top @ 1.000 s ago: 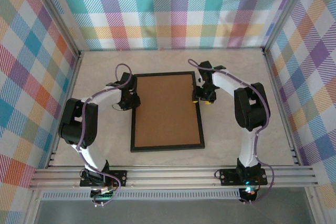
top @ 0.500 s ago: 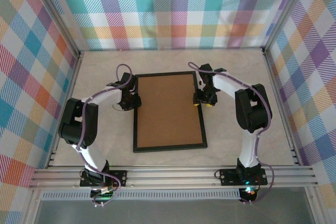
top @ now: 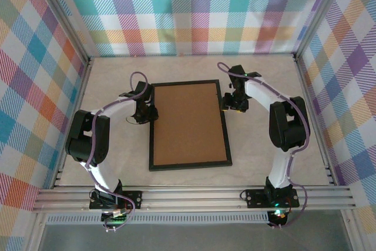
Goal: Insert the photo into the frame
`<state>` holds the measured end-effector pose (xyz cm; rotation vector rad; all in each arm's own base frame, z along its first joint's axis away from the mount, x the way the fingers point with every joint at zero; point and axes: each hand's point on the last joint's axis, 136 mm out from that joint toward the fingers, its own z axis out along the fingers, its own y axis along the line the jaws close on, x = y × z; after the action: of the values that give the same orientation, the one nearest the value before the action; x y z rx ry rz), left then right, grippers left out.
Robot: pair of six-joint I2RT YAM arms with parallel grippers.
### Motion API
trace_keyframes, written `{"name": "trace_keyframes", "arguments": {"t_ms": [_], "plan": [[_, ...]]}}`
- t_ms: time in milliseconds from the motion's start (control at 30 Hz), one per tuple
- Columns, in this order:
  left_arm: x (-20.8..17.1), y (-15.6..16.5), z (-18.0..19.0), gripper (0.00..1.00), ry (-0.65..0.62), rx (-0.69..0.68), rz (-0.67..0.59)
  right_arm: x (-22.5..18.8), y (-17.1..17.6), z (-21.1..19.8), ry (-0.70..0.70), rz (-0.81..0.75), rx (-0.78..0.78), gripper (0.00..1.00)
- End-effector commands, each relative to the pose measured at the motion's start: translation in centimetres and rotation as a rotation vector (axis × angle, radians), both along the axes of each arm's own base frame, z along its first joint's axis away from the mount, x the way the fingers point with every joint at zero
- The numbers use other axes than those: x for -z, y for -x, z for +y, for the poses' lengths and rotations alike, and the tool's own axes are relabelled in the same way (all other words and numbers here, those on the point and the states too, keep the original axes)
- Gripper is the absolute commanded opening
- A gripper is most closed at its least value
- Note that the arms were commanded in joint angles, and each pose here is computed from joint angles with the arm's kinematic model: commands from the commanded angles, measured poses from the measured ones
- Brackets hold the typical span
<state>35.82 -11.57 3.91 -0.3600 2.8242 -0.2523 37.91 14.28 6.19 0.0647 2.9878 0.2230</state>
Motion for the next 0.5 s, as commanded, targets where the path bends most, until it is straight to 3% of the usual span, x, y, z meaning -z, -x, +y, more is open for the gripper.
{"name": "trace_keyframes", "arguments": {"t_ms": [0, 467], "plan": [[0.6, 1.7, -0.4, 0.24, 0.011, 0.015, 0.063, 0.7, -0.2, 0.9, -0.028, 0.018, -0.019, 0.57], [0.5, 1.5, -0.5, 0.24, 0.013, 0.015, 0.062, 3.1, 0.2, 2.9, -0.077, 0.066, -0.041, 0.57]]}}
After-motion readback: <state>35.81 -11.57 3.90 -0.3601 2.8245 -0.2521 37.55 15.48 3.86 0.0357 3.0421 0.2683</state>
